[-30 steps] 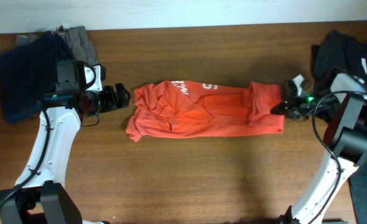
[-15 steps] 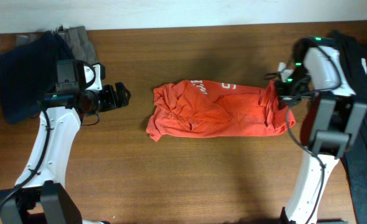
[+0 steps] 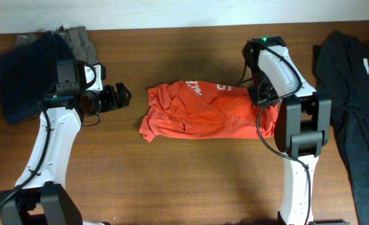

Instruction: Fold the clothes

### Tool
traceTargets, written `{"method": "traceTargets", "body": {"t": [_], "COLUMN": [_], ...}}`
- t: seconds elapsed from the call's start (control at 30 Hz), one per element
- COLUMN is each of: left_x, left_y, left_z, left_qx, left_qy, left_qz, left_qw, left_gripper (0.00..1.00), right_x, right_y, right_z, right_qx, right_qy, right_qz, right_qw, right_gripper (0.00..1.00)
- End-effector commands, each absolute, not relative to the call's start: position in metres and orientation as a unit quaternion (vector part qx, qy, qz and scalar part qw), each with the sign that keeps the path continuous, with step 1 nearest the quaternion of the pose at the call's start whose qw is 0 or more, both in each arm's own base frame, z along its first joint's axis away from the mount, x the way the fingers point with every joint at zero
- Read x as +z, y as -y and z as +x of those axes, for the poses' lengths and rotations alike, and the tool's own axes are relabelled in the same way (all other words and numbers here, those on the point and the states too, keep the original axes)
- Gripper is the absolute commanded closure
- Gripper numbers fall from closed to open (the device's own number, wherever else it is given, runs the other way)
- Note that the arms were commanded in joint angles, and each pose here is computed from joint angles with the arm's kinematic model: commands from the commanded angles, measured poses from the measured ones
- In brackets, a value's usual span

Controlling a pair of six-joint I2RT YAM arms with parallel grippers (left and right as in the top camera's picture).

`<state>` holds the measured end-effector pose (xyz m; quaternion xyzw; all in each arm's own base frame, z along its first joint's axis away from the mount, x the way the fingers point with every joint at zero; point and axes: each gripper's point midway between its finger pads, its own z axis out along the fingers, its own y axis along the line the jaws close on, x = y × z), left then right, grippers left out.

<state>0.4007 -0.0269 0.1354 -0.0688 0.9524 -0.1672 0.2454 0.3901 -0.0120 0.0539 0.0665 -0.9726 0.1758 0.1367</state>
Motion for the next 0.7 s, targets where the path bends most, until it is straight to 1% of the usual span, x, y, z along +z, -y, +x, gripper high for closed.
{"method": "traceTargets", "body": {"t": [0.0,0.13,0.4,0.5,0.67], "left_x": [0.138,0.138,0.138,0.138,0.138], "left_y": [0.027,0.027,0.027,0.027,0.027], "left_z": [0.401,0.401,0.401,0.401,0.401], "left_qx": [-0.165,-0.165,-0.165,-0.165,-0.165], "left_qy": [-0.952,-0.952,-0.952,-0.952,-0.952], "left_qz": [-0.070,-0.070,-0.070,-0.070,-0.070], "left_qw": [0.250,0.250,0.249,0.249,0.249], "left_gripper": [0.01,0.01,0.01,0.01,0.01], "right_x": [0.087,0.086,0.084,0.080,0.076], "right_y": [0.008,-0.017,-0.065,-0.083,-0.092], "right_z": [0.402,0.400,0.396,0.391,0.390], "right_qx": [0.194,0.170,0.172,0.147,0.132], "right_qy": [0.975,0.979,0.973,0.976,0.977], "right_qz": [0.056,0.073,0.129,0.140,0.142], "right_qw": [0.091,0.090,0.078,0.082,0.084], "right_gripper": [0.96,0.96,0.96,0.96,0.96]}}
